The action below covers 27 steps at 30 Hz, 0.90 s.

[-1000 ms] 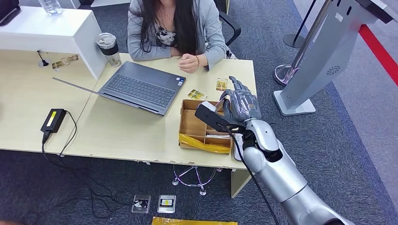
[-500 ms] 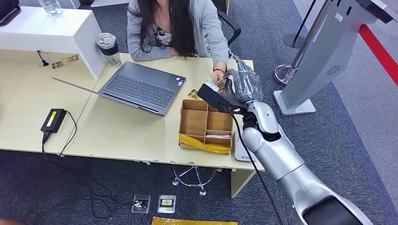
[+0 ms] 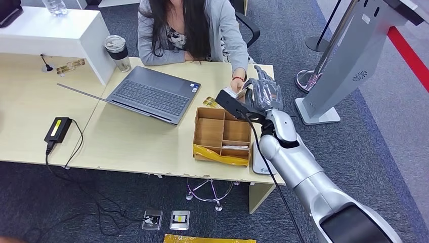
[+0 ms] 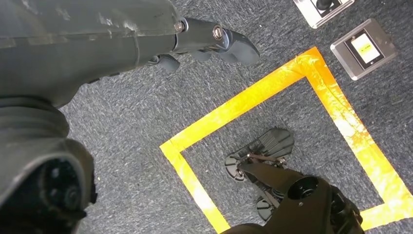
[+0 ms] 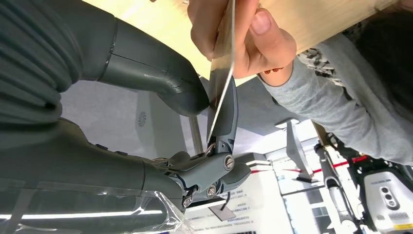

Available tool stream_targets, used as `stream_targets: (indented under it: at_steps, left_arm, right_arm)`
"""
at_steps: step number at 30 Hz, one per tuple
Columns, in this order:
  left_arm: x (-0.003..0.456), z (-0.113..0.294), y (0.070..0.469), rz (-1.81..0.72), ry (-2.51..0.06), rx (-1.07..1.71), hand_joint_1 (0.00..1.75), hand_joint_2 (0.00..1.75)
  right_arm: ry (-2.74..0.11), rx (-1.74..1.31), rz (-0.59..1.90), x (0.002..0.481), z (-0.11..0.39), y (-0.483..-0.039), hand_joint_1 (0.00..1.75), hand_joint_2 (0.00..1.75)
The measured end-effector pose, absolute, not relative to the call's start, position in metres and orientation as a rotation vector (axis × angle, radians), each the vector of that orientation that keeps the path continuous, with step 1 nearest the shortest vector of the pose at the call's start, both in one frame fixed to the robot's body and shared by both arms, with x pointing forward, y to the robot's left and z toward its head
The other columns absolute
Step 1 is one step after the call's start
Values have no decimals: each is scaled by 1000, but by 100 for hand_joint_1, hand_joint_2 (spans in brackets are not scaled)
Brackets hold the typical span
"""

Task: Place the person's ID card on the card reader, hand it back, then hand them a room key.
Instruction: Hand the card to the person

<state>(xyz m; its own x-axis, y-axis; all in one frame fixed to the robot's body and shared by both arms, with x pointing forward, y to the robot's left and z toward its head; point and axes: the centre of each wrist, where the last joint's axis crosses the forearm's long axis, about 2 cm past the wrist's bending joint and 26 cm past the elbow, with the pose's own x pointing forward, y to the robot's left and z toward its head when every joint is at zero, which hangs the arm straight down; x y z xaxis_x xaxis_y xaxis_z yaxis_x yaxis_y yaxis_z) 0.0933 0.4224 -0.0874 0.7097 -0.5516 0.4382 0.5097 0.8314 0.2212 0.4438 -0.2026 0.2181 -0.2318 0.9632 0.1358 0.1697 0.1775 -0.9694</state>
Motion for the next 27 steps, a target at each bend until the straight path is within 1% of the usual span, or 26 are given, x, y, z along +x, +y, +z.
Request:
stream_targets:
  at_steps: [1, 2, 10, 15, 20, 27]
  left_arm:
    - [93, -87, 422, -591, -513, 85, 0, 0]
    - [93, -87, 422, -592, -513, 84, 0, 0]
    - [93, -87, 423, -587, -520, 78, 0, 0]
    - [92, -87, 425, -581, -519, 82, 0, 0]
    - [91, -87, 427, -566, -518, 92, 0, 0]
    - [89, -87, 428, -548, -499, 108, 0, 0]
  right_arm:
    - [-1581, -1114, 1149, 444, 217, -203, 0, 44]
    - [-1578, -1113, 1149, 444, 215, -204, 0, 0]
    - [-1550, -1060, 1169, 445, 208, -210, 0, 0]
    - [-1535, -1099, 1153, 457, 221, -234, 0, 0]
    - [-1498, -1217, 1129, 469, 239, -285, 0, 0]
    - [-1332, -1350, 1082, 460, 233, -387, 0, 0]
